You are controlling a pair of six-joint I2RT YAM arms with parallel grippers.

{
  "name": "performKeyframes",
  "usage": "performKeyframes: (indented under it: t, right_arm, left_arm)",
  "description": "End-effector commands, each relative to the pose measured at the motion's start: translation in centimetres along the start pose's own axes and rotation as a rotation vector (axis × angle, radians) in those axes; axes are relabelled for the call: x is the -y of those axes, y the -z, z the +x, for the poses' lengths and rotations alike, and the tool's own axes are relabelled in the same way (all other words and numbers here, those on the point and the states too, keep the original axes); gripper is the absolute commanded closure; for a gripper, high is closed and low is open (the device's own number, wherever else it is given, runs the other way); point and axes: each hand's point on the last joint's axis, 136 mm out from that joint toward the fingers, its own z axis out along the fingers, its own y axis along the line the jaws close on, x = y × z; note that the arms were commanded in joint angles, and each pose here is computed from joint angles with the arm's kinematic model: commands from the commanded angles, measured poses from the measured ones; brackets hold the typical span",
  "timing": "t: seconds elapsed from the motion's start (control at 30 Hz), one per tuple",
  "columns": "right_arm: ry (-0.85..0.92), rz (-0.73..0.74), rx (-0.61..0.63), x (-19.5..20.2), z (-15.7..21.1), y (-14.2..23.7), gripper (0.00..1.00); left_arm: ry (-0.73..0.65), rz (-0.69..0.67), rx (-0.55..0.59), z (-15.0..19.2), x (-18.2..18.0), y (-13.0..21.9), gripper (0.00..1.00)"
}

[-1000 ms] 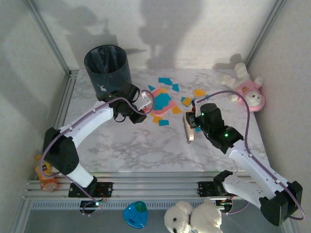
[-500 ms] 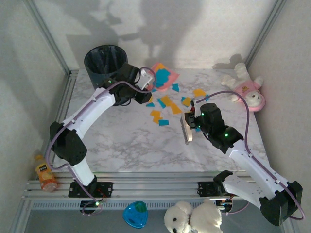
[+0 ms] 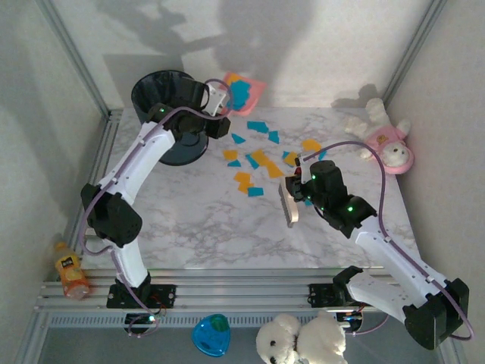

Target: Sweep away the paper scraps from the table

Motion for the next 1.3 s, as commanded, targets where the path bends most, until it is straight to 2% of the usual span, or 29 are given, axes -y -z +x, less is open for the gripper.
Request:
performKeyframes:
  t: [0.0, 0.5, 0.93, 1.27]
  right_arm:
    - [-0.025, -0.018, 0.072, -0.3, -2.4, 0.7, 1.0]
    - [-0.029, -0.026, 0.071, -0.5, -2.6, 0.6, 1.0]
    - [-0.031, -0.021, 0.067, -0.4, -2.6, 0.7, 1.0]
    - [-0.032, -0.021, 0.065, -0.4, -2.6, 0.7, 1.0]
  left_arm:
    - [0.034, 0.02, 0.049, -2.1, -0.1, 0.8, 0.82]
    - [0.172, 0.063, 0.167, -5.5, -3.2, 3.2, 0.82]
    - [0.418, 0.253, 0.255, -7.2, -5.7, 4.5, 0.85]
    - [0.583, 0.357, 0.274, -7.2, -7.1, 4.4, 0.86]
